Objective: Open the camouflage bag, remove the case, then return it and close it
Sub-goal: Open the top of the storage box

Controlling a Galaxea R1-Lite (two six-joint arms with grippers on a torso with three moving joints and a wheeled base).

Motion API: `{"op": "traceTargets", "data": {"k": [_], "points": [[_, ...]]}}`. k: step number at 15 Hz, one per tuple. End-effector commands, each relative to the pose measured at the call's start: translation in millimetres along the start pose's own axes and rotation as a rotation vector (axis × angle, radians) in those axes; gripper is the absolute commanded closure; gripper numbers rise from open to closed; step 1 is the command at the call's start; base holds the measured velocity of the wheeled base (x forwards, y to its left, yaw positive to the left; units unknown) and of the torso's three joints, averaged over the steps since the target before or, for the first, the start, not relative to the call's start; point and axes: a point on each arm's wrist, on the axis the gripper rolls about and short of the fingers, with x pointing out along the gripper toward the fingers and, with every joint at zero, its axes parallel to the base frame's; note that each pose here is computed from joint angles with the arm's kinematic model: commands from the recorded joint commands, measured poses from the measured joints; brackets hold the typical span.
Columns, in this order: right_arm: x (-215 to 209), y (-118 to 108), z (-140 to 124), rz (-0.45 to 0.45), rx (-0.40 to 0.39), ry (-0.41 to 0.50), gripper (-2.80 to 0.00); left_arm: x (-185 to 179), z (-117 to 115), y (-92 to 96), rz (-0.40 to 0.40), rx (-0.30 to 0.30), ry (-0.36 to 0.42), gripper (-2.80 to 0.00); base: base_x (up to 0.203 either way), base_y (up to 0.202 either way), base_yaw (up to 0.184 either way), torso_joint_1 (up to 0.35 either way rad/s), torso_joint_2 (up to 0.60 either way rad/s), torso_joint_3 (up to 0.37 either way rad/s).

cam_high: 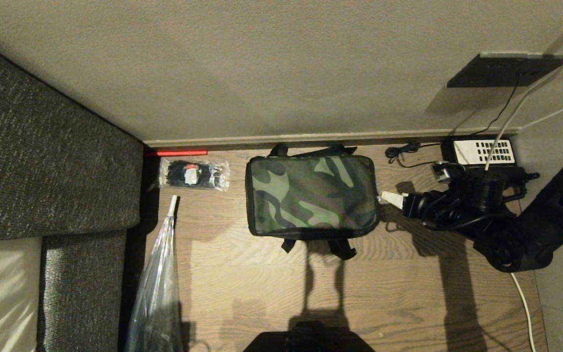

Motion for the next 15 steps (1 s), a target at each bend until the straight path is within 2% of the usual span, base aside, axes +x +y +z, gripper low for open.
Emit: {"op": "traceTargets", "data": {"k": [1, 3, 4, 5, 6, 7, 8, 12, 13, 15], "points": [[0, 0, 0, 0.004, -0.001, -0.004, -2.8, 0, -1, 0.0, 0.001, -0.001, 0.001, 0.0, 0.0, 0.0, 0.0, 0.0, 0.0, 0.0], [0, 0, 0, 0.004, -0.001, -0.004, -2.8, 0, -1, 0.0, 0.001, -0.001, 0.001, 0.0, 0.0, 0.0, 0.0, 0.0, 0.0, 0.0], [3, -1, -1, -0.017, 0.039, 0.012, -2.8, 0, -1, 0.0, 0.001, -0.001, 0.001, 0.0, 0.0, 0.0, 0.0, 0.0, 0.0, 0.0], [8, -4, -2, -0.051, 0.169, 0.037, -2.8, 0, -1, 0.0, 0.001, -0.001, 0.001, 0.0, 0.0, 0.0, 0.0, 0.0, 0.0, 0.0], [13, -6, -2, -0.088, 0.354, 0.055, -2.8, 0, -1, 0.0, 0.001, -0.001, 0.001, 0.0, 0.0, 0.0, 0.0, 0.0, 0.0, 0.0], [18, -9, -2, -0.128, 0.476, 0.072, -2.8, 0, -1, 0.0, 0.001, -0.001, 0.001, 0.0, 0.0, 0.0, 0.0, 0.0, 0.0, 0.0], [20, -10, -4, -0.15, 0.504, 0.08, -2.8, 0, -1, 0.0, 0.001, -0.001, 0.001, 0.0, 0.0, 0.0, 0.0, 0.0, 0.0, 0.0], [20, -10, -4, -0.15, 0.504, 0.08, -2.8, 0, -1, 0.0, 0.001, -0.001, 0.001, 0.0, 0.0, 0.0, 0.0, 0.0, 0.0, 0.0], [20, -10, -3, -0.155, 0.497, 0.08, -2.8, 0, -1, 0.0, 0.001, -0.001, 0.001, 0.0, 0.0, 0.0, 0.0, 0.0, 0.0, 0.0], [19, -13, -2, -0.206, 0.433, 0.146, -2.8, 0, -1, 0.0, 0.001, -0.001, 0.001, 0.0, 0.0, 0.0, 0.0, 0.0, 0.0, 0.0]]}}
